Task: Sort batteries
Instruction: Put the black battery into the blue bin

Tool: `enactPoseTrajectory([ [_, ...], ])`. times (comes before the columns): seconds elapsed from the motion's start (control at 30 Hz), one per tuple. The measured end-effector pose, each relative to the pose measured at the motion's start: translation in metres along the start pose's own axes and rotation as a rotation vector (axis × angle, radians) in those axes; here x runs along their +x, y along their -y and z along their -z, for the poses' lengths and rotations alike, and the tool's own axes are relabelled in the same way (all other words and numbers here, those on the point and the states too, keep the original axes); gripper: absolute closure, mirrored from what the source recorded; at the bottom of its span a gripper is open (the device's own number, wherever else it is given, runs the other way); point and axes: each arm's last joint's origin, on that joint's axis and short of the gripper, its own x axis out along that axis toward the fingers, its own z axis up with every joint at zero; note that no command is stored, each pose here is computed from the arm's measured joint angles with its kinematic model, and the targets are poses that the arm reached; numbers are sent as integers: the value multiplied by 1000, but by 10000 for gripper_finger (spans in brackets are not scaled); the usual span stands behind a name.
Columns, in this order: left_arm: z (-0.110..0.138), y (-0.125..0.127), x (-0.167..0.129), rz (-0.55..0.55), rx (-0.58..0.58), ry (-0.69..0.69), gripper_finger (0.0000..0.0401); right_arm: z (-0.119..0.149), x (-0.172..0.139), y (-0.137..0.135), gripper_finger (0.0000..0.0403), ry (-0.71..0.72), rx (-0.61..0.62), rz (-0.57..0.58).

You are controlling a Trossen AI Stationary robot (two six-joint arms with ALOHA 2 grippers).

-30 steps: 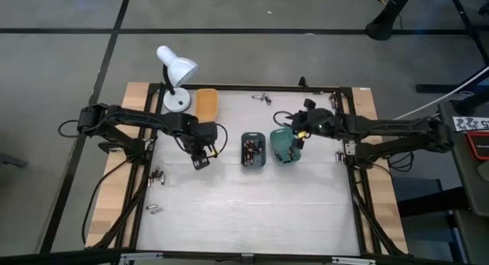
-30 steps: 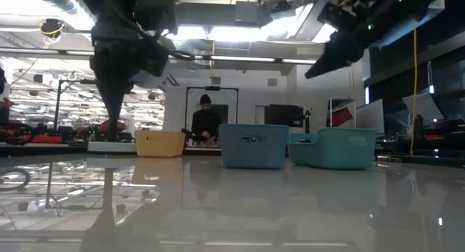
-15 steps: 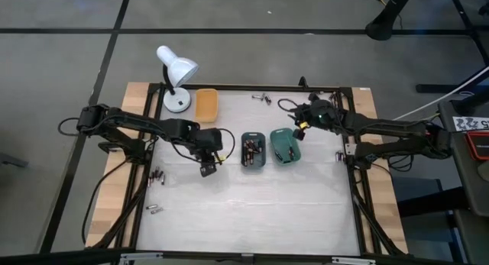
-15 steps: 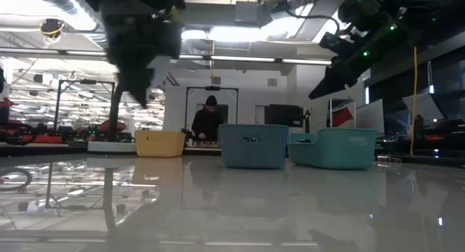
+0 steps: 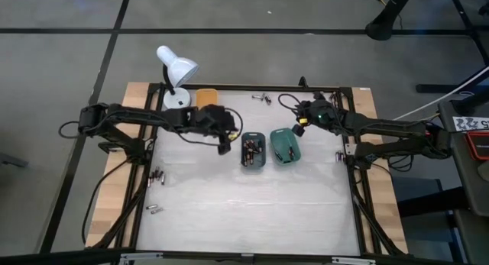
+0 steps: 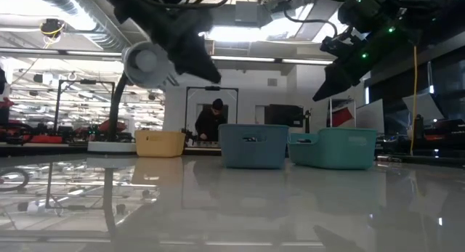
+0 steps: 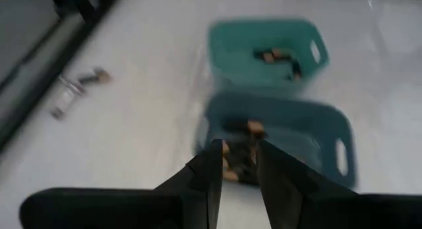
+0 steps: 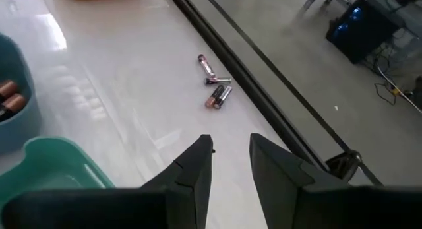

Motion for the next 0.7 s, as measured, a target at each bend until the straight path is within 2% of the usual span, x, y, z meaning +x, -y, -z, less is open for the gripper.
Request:
enactPoseTrajectory([
  [0.23,-10,-8,0,-24,83,107,320,5,0,0,297,-56,19,22],
  [0.53,-4,-9,4,-28,176,53,320,18,-1,3,297,-183,103,85],
  [0.7,6,-23,8,-68,228,58,320,23,3,18,297,-223,167,147],
])
